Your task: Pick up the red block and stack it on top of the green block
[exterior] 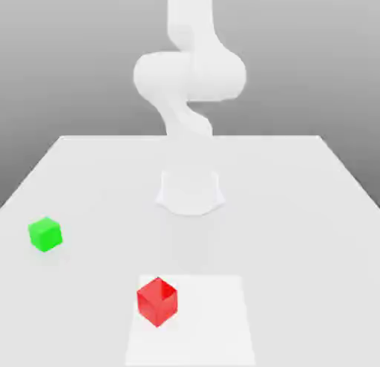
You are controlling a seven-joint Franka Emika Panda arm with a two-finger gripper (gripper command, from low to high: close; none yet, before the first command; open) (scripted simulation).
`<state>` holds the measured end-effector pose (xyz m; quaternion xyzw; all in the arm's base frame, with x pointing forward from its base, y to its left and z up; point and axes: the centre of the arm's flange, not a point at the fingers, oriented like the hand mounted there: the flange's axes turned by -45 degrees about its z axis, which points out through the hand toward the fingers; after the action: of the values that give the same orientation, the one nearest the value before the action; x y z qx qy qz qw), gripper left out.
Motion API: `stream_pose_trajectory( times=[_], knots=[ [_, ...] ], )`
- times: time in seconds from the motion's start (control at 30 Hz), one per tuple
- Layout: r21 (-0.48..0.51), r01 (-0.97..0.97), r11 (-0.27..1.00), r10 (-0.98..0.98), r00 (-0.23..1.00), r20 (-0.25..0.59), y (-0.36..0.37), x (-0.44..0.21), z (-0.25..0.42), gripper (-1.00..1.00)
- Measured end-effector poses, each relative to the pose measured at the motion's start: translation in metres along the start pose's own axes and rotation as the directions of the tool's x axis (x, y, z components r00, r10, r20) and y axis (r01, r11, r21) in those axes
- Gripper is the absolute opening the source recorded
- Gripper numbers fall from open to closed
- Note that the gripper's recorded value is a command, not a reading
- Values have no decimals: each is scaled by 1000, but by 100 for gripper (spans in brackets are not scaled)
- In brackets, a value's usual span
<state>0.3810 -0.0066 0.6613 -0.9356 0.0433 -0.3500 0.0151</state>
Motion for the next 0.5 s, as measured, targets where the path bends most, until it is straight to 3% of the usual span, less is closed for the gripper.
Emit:
stream_pose_trajectory(
  times=[0.23, 0.5],
  knots=[
    [-82, -221, 972, 234, 944, 234, 25, -56, 163, 0],
    [-279, -398, 874, 484, 769, 417, 56, -176, 296, 0]
  ],
)
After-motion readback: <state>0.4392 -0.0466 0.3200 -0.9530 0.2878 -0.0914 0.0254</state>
